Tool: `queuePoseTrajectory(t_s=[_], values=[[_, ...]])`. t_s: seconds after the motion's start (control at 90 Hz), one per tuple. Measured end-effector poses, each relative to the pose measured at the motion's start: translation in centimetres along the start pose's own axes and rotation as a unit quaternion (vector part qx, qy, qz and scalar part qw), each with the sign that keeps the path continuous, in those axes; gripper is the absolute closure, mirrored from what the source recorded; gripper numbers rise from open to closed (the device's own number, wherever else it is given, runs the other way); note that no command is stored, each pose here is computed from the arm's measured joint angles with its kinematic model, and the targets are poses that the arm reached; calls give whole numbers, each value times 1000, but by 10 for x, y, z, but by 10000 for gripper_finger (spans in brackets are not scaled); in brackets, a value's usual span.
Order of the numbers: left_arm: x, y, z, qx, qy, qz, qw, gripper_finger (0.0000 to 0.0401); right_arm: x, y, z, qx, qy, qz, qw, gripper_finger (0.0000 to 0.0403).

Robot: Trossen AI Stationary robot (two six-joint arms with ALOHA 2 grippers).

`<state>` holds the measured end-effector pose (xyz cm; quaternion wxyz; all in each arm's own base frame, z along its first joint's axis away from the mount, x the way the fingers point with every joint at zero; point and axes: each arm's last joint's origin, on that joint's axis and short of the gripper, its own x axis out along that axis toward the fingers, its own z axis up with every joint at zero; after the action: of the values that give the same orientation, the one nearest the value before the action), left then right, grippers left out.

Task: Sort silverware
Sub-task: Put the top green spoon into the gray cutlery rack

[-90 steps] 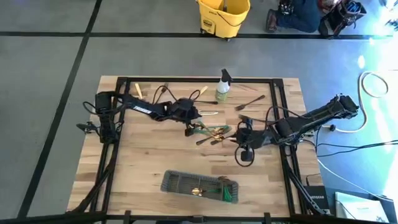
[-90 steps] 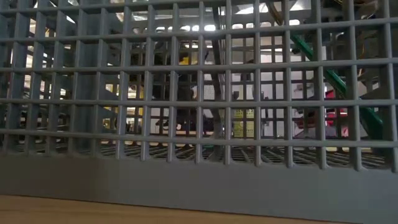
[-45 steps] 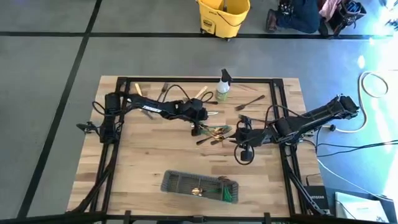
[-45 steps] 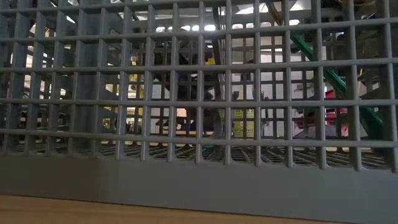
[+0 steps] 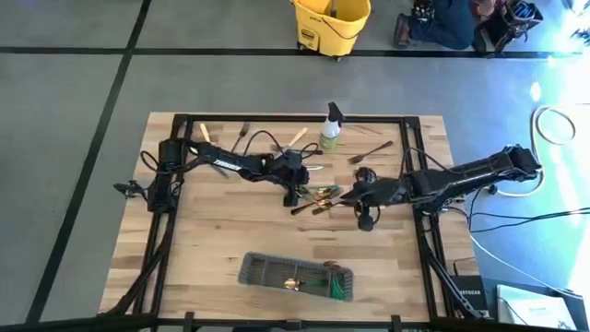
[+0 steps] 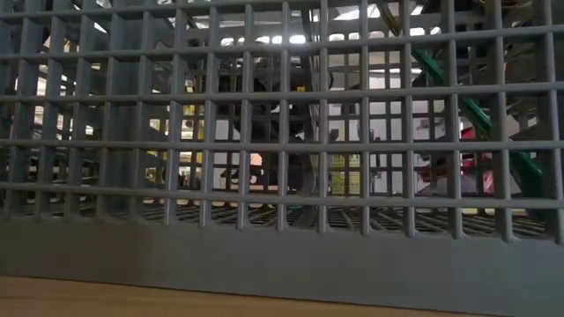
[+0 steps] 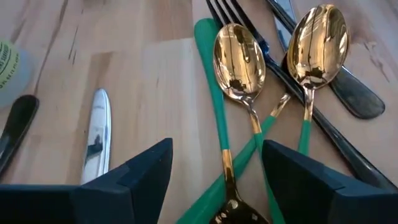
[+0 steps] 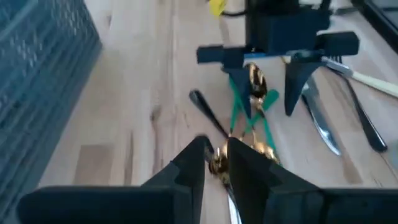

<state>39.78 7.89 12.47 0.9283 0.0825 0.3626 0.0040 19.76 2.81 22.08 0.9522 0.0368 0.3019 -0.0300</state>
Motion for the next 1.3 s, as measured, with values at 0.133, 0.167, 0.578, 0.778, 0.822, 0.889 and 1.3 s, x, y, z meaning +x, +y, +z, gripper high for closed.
queuePoseTrajectory(t_s=[0.133,0.167,0.578,0.778,0.822,0.889,1.3], values=[[0,0,0,-4,0,0,1000,196,7,-10,-14,25,-7,14,1000,349],[0,0,0,-6,-1,-4,1000,202,8,-12,-17,29,-10,21,999,349],[-1,9,1,-52,-22,-24,998,217,12,-13,-25,44,-6,44,998,349],[-3,21,1,-65,-26,-29,997,237,12,-13,-25,44,-6,44,998,349],[-3,21,1,-65,-23,-30,997,241,12,-13,-25,44,-6,44,998,349],[-2,17,1,-63,-18,-37,997,247,12,-13,-25,44,-7,44,998,349],[10,11,-6,-90,-7,-11,996,253,12,-13,-24,42,-13,48,998,349]])
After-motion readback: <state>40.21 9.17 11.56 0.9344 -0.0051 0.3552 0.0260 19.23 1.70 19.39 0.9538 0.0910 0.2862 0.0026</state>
